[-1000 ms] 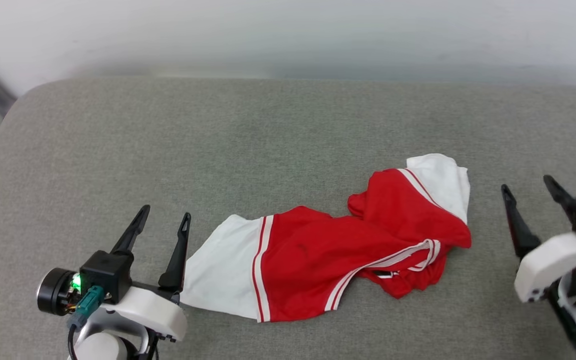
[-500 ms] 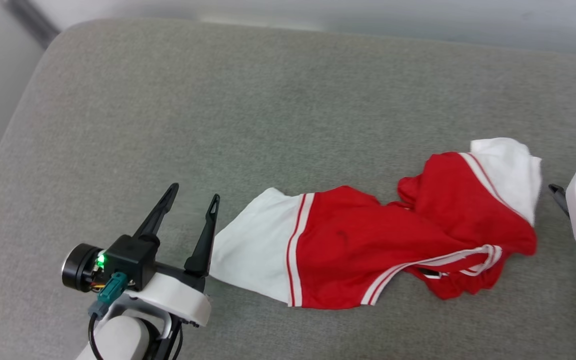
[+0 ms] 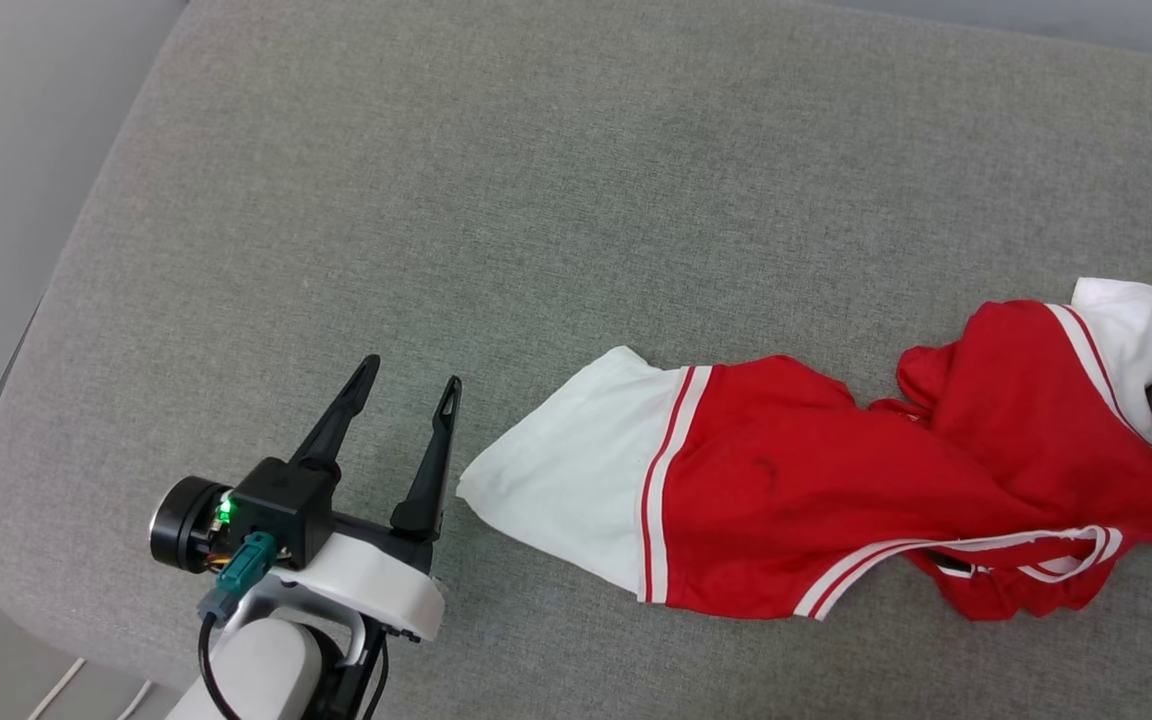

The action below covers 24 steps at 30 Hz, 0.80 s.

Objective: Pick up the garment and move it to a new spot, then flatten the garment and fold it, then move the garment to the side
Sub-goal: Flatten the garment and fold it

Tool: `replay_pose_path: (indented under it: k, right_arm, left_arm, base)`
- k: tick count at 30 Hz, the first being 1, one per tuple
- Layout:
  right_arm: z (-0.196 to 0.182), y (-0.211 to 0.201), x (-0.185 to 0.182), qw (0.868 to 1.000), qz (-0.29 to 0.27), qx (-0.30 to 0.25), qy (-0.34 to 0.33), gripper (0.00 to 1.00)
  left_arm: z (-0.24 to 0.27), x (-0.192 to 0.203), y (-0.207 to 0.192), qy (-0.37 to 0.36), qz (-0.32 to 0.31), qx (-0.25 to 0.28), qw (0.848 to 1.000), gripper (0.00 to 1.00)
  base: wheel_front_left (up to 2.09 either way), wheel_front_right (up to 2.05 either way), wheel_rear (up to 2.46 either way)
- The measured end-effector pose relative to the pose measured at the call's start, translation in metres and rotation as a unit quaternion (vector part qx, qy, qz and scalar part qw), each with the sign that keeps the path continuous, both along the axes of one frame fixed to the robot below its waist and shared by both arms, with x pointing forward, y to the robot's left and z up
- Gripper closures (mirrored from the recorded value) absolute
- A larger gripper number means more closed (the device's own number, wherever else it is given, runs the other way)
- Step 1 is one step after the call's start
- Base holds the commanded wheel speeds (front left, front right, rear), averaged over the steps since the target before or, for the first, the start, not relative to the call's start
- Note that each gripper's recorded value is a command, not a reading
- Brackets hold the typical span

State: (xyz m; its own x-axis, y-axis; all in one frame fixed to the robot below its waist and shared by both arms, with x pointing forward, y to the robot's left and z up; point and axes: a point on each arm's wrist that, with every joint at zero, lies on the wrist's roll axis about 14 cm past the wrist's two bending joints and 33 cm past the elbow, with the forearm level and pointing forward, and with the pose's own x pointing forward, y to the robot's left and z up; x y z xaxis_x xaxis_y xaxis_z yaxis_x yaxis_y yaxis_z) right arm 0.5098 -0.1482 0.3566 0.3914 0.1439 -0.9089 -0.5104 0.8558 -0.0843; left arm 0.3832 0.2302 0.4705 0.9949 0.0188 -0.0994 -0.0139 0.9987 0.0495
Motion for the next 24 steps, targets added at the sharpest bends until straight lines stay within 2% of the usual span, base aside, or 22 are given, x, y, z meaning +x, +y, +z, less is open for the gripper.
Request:
replay_pose_path:
  k: [1,2,9,17,24]
  right_arm:
    - [-0.001,-0.002,-0.001,1.000,-0.004,0.000,0.004,0.56]
    - [-0.002,-0.003,-0.002,1.000,-0.006,0.000,0.007,1.00]
    - [0.002,-0.014,-0.018,1.000,-0.019,0.008,0.002,1.00]
    - [0.022,-0.059,-0.049,0.997,-0.066,0.007,-0.031,1.00]
    - [0.052,-0.101,-0.084,0.989,-0.120,0.018,-0.082,1.00]
  left_arm:
    - [0.000,0.000,0.000,0.000,0.000,0.000,1.000,0.00]
    - [0.000,0.000,0.000,0.000,0.000,0.000,1.000,0.00]
    - [0.008,-0.002,-0.001,-0.012,-0.004,-0.002,1.000,0.00]
    - [0.021,-0.005,-0.008,-0.029,-0.018,-0.006,0.999,0.00]
    - [0.029,-0.009,-0.019,-0.041,-0.034,-0.015,0.998,0.00]
  base:
    - [0.00,0.00,0.00]
    - [0.00,0.00,0.00]
    - [0.00,0.00,0.00]
    - [0.00,0.00,0.00]
    - [0.00,0.00,0.00]
